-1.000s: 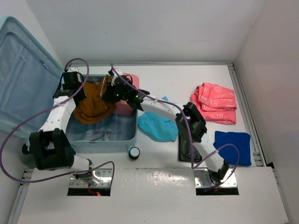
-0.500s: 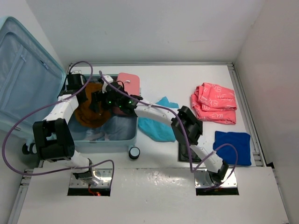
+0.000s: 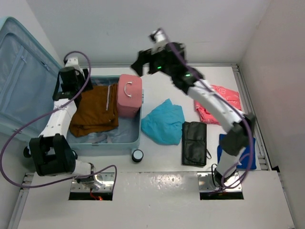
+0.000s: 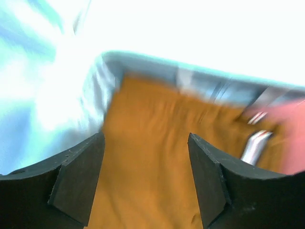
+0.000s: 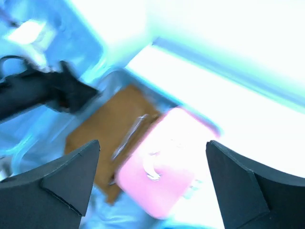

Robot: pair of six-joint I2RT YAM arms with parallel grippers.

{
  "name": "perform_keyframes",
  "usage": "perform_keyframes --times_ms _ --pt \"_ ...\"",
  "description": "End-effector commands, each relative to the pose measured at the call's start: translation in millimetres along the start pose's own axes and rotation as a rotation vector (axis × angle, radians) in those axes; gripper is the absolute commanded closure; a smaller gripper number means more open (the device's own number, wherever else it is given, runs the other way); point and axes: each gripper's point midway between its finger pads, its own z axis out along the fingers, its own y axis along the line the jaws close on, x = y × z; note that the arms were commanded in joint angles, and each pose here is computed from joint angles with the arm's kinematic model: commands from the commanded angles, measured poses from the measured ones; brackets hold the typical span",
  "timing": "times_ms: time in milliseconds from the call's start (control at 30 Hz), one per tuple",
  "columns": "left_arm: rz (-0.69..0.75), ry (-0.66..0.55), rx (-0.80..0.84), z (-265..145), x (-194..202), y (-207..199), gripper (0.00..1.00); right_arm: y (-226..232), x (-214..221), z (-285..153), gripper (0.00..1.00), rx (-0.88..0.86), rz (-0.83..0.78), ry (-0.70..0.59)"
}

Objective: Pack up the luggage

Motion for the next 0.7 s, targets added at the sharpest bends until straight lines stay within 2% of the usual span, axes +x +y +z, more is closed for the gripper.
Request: perform_keyframes --times_ms 0,33,133,167,200,267,300,333,367,433,500,667 --pt "-0.033 -0.313 0.079 -47 -114 -15 0.25 -57 1 -55 0.09 0.103 -0.048 0.056" --pt "-0.013 -0.361 0.089 -61 -135 -19 0.23 -61 -3 -72 0.11 0.111 -0.06 0.052" --pt "0.075 -0.427 0.141 -94 -164 -36 0.17 -111 78 -122 0.18 0.204 -0.011 0.245" --pt "0.105 -0.431 0.171 -101 -166 -44 0.17 -110 83 -145 0.18 0.216 0.005 0.268" --pt "0.134 -0.423 0.193 -106 -162 -51 0.17 -129 118 -165 0.18 0.257 0.065 0.355" --pt "0.215 -0.419 0.284 -128 -155 -78 0.16 -137 158 -198 0.18 0.301 0.137 0.454" --pt "0.245 -0.404 0.318 -135 -146 -87 0.16 -142 207 -221 0.18 0.336 0.222 0.571" --pt "0.274 -0.416 0.373 -150 -136 -105 0.14 -145 225 -237 0.17 0.372 0.284 0.621" --pt "0.296 -0.42 0.388 -156 -130 -111 0.12 -142 229 -250 0.15 0.394 0.32 0.619" --pt "0.317 -0.423 0.412 -166 -120 -122 0.11 -142 279 -282 0.13 0.451 0.413 0.713" --pt "0.341 -0.416 0.433 -174 -107 -137 0.11 -147 303 -303 0.11 0.524 0.494 0.749" --pt "0.337 -0.414 0.435 -183 -102 -143 0.11 -152 331 -329 0.1 0.646 0.614 0.829"
